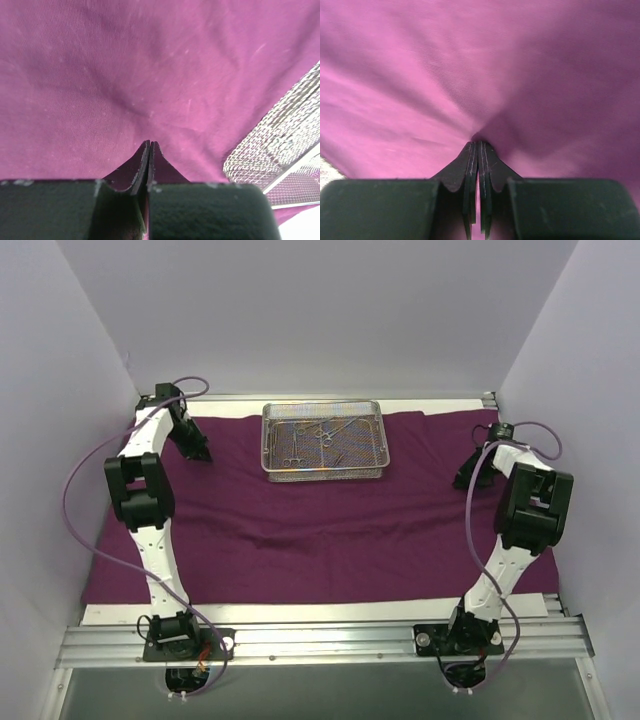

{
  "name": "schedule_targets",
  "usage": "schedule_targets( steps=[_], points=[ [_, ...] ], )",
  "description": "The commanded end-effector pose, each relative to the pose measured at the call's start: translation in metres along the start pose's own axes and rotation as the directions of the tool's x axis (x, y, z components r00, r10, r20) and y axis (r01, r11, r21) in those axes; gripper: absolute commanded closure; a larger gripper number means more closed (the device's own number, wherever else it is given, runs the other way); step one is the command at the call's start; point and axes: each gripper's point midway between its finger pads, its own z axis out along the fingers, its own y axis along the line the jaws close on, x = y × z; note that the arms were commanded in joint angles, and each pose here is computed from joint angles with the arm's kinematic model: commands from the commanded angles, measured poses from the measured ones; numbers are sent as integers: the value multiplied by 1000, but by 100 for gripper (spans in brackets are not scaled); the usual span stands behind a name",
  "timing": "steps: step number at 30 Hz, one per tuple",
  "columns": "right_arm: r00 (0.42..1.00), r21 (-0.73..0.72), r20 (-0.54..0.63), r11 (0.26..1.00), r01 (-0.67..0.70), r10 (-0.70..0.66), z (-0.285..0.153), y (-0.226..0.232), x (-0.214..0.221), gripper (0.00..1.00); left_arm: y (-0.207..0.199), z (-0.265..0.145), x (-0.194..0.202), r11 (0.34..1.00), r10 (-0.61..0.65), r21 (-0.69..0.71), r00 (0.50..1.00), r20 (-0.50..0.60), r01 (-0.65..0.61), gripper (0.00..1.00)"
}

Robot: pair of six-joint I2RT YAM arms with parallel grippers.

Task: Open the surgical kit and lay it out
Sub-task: Smooth out the surgical kit at the center of the board.

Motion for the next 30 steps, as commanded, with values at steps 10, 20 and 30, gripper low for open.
schedule_targets(
  steps=[10, 20, 30],
  points=[
    [973, -16, 104, 977, 210, -208, 9, 77, -73, 100, -3, -1, -40, 998, 17, -63, 997, 75, -13, 98],
    [966, -131, 138, 963, 235, -217, 56, 124, -103, 100, 14, 20, -48, 984, -62, -163, 997, 43, 68, 98],
    [983, 128, 112, 983, 131, -146, 91, 31, -118, 100, 17, 76, -33, 977, -210, -64, 971, -118, 204, 98]
  ],
)
